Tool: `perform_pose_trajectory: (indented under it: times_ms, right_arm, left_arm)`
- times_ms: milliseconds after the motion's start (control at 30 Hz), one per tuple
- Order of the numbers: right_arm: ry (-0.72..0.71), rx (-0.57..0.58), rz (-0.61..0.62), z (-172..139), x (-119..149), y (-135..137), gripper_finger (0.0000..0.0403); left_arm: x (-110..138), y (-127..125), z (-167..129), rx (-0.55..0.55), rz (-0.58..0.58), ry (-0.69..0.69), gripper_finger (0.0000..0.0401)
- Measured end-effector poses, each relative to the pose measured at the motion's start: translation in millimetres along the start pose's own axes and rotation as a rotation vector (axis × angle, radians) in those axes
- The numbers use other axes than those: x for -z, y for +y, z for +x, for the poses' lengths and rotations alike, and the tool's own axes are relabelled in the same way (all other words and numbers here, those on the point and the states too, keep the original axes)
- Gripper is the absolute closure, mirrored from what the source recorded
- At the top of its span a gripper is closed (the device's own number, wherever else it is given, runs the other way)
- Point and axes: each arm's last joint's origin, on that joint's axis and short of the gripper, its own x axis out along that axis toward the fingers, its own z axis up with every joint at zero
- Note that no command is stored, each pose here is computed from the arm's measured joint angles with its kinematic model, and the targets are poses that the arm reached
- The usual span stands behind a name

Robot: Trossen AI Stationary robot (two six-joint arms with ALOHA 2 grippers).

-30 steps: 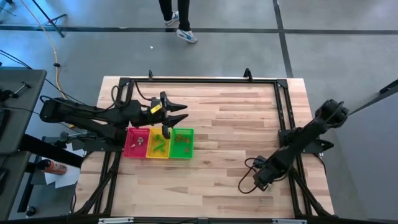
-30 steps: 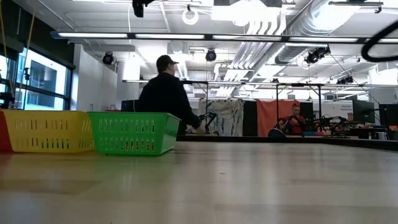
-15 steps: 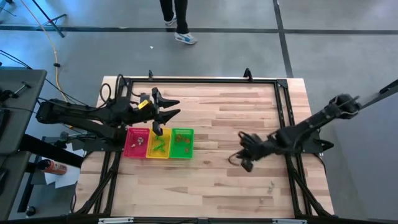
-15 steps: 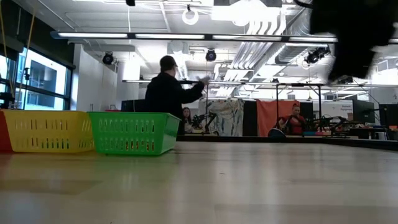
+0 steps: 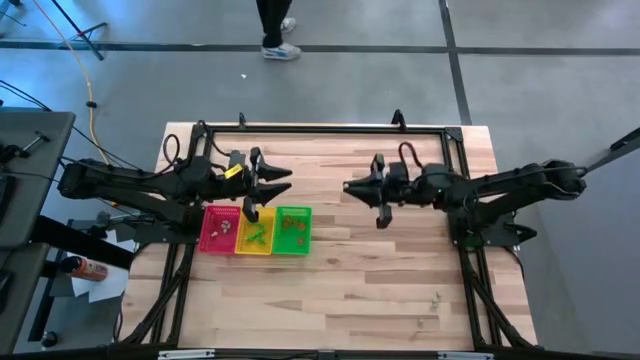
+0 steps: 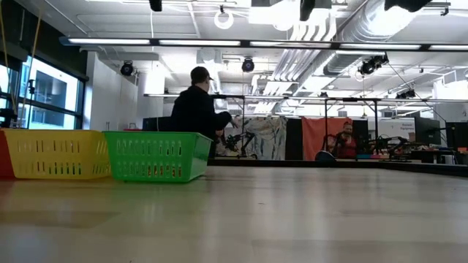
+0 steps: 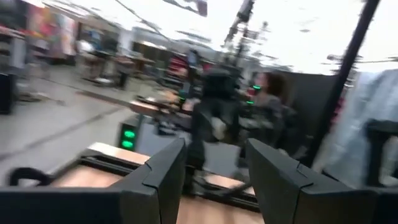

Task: Sort Halloween decoration
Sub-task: Put the white skull toy into the red bin

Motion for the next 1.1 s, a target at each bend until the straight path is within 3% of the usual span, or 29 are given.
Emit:
perform_pose_trajectory:
  times_ms: [300, 1100]
  right_arm:
    - [0.142, -0.008, -0.091, 7.6, -6.1, -3.7, 0.0386]
    - [0.166, -0.007, -0.12, 8.7, -7.7, -3.3, 0.0386]
  left_arm:
    - [6.9, 1.0, -0.2, 0.035, 0.005, 0.082, 0.0243]
    - [8.0, 1.9, -0.3, 0.015, 0.033, 0.092, 0.0243]
